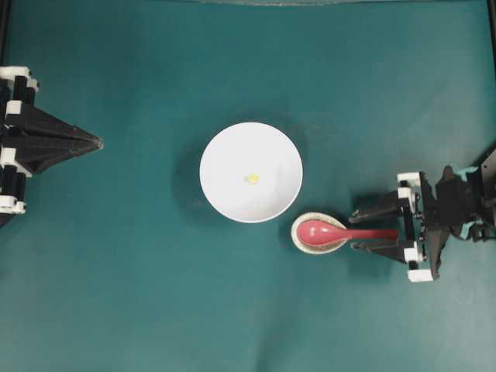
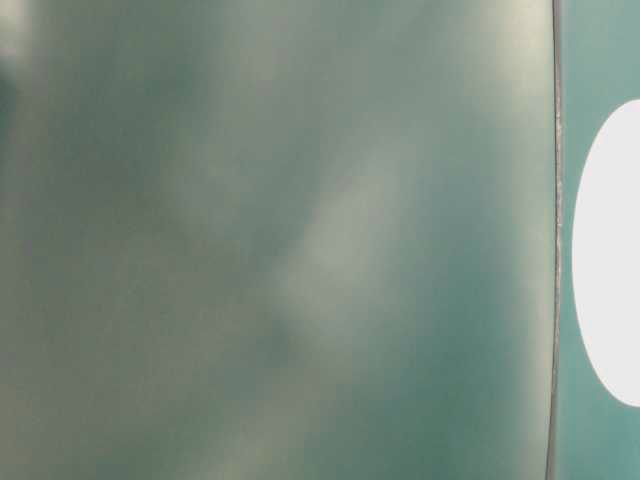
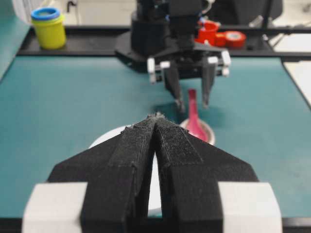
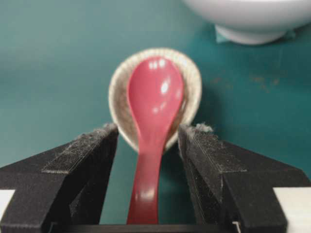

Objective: Scoop the yellow hexagonal prism block from the bowl with a spoon using the right arm.
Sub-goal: 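Close the right gripper on the red spoon handle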

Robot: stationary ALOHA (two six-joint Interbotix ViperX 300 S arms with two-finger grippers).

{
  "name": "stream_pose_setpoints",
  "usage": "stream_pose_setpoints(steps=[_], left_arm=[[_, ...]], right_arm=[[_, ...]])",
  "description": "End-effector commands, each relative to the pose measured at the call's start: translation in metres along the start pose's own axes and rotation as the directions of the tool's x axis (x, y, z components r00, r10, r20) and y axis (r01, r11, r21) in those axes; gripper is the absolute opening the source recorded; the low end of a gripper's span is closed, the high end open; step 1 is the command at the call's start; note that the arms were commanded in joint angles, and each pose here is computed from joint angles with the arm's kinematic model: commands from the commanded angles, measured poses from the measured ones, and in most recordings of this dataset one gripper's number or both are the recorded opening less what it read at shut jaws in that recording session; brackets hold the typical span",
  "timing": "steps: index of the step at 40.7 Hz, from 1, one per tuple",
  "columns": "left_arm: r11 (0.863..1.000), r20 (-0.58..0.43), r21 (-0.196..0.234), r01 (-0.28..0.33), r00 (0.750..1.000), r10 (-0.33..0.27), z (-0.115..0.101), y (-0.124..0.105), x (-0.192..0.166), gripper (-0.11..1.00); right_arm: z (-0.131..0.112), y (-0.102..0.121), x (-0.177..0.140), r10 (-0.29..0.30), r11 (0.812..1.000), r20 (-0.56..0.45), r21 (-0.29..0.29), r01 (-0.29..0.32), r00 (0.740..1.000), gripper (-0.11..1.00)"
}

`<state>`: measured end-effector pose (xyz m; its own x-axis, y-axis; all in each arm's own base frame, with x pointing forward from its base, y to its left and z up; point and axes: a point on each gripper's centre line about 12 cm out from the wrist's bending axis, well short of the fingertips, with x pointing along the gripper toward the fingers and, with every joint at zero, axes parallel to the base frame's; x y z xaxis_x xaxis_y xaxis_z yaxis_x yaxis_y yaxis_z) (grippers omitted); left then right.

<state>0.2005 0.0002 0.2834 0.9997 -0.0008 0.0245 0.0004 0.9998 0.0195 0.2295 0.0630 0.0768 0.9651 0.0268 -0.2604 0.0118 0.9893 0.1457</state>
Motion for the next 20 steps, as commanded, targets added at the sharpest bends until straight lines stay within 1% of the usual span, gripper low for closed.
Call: stream_pose_setpoints(steps=[1,20], left_arm=[[1.000,0.018,0.003,-0.001,1.000,0.001,0.0077,0.0004,0.0028,0.00],[1.000,-0.015,-0.002,-0.001,1.000,0.001,0.0033,0.0004,0.0027,0.00]], right_arm=[[0.0015,0.0027,0.0025,0.006,1.000,0.016,0.000,-0.006,1.000,0.57],[-0.0061,0.0019,-0.0007,-0.013,1.000,-0.018,-0.010,0.012,1.000,0.57]])
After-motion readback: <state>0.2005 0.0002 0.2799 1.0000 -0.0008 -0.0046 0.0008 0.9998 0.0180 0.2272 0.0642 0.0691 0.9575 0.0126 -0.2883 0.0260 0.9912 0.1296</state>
